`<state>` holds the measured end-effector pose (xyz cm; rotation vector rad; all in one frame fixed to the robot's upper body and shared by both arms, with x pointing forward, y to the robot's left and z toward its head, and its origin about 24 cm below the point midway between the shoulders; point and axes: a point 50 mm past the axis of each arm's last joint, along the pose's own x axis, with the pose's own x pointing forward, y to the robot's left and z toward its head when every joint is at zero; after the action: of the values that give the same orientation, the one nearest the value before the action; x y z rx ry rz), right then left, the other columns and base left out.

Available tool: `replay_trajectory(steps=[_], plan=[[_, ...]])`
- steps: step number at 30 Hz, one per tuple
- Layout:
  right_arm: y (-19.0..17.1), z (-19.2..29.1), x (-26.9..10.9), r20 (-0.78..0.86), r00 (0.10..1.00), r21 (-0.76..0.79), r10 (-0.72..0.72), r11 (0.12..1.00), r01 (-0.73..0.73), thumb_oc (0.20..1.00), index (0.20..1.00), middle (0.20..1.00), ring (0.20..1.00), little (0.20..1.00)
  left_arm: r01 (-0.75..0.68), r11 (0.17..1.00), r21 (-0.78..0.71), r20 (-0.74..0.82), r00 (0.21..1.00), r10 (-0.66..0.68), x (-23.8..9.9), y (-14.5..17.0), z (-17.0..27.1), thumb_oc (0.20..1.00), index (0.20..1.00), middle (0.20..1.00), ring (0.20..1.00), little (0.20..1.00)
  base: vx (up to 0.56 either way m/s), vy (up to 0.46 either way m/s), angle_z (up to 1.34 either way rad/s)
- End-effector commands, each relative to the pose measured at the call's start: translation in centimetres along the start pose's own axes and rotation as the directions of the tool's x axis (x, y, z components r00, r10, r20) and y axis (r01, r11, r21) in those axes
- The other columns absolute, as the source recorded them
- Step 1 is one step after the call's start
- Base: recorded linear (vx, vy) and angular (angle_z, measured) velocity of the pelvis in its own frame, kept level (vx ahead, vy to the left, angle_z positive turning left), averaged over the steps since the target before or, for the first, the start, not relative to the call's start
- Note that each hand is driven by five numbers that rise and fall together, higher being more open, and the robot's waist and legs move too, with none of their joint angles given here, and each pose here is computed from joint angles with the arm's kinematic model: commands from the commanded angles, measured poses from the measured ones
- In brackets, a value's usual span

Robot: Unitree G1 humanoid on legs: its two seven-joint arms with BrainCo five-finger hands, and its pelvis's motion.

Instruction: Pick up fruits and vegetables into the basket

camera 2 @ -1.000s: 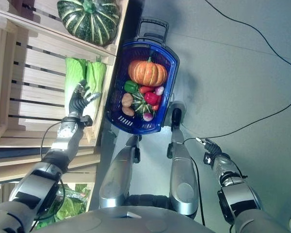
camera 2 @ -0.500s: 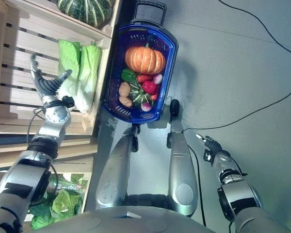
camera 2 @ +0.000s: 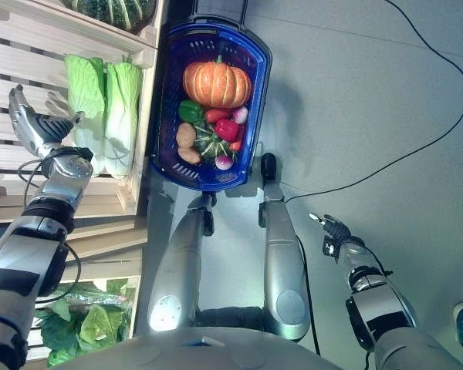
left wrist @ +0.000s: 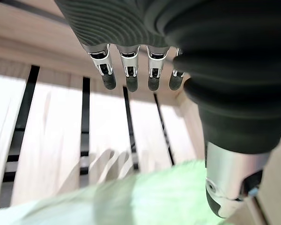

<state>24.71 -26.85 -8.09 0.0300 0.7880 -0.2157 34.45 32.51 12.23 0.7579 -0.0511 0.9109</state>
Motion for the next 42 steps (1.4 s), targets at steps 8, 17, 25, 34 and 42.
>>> replay_trajectory(steps=[8, 17, 25, 34, 42], plan=[[-1.6, 0.2, -0.2, -0.015, 0.999, -0.029, -0.042, 0.999, 0.042, 1.0, 1.0, 1.0, 1.0, 1.0, 0.215, 0.971, 0.102, -0.131, 0.971, -0.201, 0.6, 0.4, -2.8, 1.0, 1.0, 1.0, 1.0, 1.0, 0.0, 0.022, -0.02], [-2.4, 1.0, -0.3, -0.008, 0.999, -0.05, -0.053, 0.997, 0.053, 1.0, 1.0, 1.0, 1.0, 1.0, 0.341, 0.937, 0.08, -0.274, 0.911, -0.308, 0.1, 0.1, -4.9, 1.0, 1.0, 1.0, 1.0, 1.0, 0.0, 0.019, -0.01], [-2.1, 1.4, -0.2, -0.001, 0.999, -0.052, -0.052, 0.997, 0.052, 1.0, 1.0, 1.0, 1.0, 1.0, 0.338, 0.94, 0.042, -0.428, 0.856, -0.288, -0.1, 0.7, -6.6, 1.0, 1.0, 1.0, 1.0, 1.0, 0.0, 0.005, -0.01], [-2.2, 1.8, -0.2, 0.0, 0.999, -0.054, -0.051, 0.997, 0.051, 1.0, 1.0, 1.0, 1.0, 1.0, 0.336, 0.941, 0.034, -0.51, 0.816, -0.273, -0.9, 0.7, -8.0, 1.0, 1.0, 1.0, 1.0, 1.0, 0.0, 0.0, 0.0], [-2.2, 2.1, -0.1, 0.001, 0.999, -0.059, -0.049, 0.997, 0.049, 1.0, 1.0, 1.0, 1.0, 1.0, 0.306, 0.95, 0.063, -0.55, 0.805, -0.223, -1.0, 1.0, -8.3, 1.0, 1.0, 1.0, 1.0, 1.0, 0.0, 0.0, 0.0]])
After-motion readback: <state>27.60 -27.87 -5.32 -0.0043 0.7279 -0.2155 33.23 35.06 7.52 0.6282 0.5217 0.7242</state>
